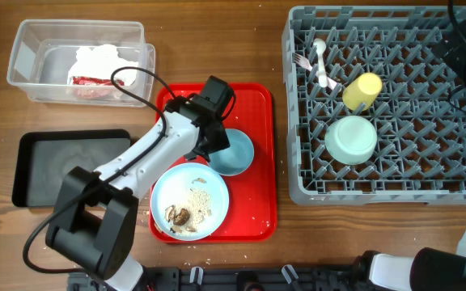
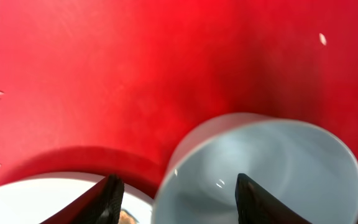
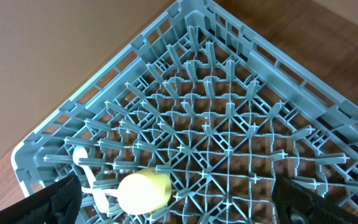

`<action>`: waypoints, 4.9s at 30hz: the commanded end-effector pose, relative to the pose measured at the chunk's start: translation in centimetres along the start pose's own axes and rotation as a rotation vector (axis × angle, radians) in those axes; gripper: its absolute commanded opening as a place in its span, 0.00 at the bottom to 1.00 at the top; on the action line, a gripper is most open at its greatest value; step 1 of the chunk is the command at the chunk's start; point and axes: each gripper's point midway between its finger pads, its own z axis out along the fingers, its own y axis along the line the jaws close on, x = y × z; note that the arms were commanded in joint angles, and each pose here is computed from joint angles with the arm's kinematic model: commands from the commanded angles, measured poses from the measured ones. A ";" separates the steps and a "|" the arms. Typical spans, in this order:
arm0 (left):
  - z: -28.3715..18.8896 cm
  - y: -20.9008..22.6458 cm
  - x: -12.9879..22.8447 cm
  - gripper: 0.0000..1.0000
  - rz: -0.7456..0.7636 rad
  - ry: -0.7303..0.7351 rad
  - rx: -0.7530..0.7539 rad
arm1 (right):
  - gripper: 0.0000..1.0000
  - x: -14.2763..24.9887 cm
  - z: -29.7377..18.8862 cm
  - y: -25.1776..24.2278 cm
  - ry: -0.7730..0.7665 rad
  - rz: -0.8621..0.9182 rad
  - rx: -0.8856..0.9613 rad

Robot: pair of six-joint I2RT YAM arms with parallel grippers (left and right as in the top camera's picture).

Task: Sort waste into correct bins and load items into the dishwasher rack
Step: 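Move the left gripper to the rim of the large blue bowl, then grasp the large blue bowl rim with the left gripper, then lift the bowl and carry it left over the black tray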

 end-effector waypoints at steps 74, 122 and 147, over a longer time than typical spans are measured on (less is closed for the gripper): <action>-1.2 0.6 14.6 0.52 0.109 0.139 -0.302 | 1.00 -0.1 0.3 -0.2 -0.003 0.014 0.018; 0.3 0.8 11.0 0.04 0.232 0.098 -0.358 | 1.00 -0.1 0.3 -0.2 -0.003 0.014 0.018; -7.1 5.9 -5.4 0.04 0.106 -0.051 -0.338 | 1.00 -0.1 0.3 -0.2 -0.003 0.014 0.018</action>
